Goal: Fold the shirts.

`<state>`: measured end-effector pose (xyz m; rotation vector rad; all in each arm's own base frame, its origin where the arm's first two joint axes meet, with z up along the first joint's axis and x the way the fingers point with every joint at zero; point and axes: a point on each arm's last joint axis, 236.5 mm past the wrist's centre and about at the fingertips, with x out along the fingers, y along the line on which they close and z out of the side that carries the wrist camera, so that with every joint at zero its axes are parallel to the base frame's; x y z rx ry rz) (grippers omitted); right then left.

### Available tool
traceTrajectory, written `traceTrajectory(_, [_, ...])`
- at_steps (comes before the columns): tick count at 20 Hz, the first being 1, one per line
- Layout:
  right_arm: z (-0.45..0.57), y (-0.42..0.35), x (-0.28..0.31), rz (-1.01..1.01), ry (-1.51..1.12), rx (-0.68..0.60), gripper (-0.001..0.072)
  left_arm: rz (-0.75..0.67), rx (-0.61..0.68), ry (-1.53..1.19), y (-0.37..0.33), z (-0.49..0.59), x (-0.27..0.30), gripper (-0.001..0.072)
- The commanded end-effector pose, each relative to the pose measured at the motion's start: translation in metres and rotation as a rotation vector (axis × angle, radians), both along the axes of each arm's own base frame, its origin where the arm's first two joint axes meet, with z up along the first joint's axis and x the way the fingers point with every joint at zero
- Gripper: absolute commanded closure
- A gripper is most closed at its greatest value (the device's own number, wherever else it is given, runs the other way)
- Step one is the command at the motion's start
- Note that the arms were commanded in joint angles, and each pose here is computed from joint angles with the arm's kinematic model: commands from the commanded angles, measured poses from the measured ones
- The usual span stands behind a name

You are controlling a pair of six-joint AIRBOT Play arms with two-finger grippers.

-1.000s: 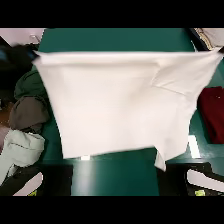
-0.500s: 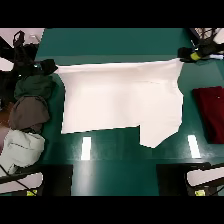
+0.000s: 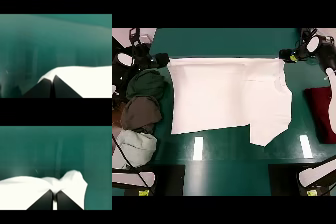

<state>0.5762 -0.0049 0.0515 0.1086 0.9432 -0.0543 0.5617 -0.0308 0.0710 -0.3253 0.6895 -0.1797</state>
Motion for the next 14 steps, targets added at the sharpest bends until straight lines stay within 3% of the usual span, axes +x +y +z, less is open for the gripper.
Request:
traceTrajectory(1, [-0.026,-0.006,-0.035,0.031,0.187,-0.087,0.0688,-0.144,0.061,0.212,-0.013,-0.039,-0.042,0.0683])
traceTrajectory(4, [-0.051,-0.011,-0.069,0.037,0.343,-0.112,0.0689,-0.221,0.118,0.360,-0.011,-0.061,-0.075,0.0683])
traceTrajectory(10, [-0.090,-0.007,-0.100,0.041,0.467,-0.092,0.0684,-0.220,0.116,0.432,-0.009,-0.074,-0.089,0.0681])
traceTrajectory(11, [-0.090,-0.007,-0.101,0.036,0.473,-0.089,0.0678,-0.221,0.109,0.448,-0.010,-0.076,-0.092,0.0610])
traceTrajectory(12, [-0.089,-0.007,-0.103,0.035,0.478,-0.089,0.0573,-0.210,0.090,0.478,-0.011,-0.078,-0.097,0.0315])
traceTrajectory(13, [-0.087,-0.007,-0.106,0.035,0.488,-0.088,0.0428,-0.196,0.070,0.510,-0.012,-0.080,-0.103,0.0209])
traceTrajectory(14, [-0.082,-0.010,-0.110,0.028,0.497,-0.086,0.0419,-0.198,0.066,0.534,-0.013,-0.081,-0.108,0.0211])
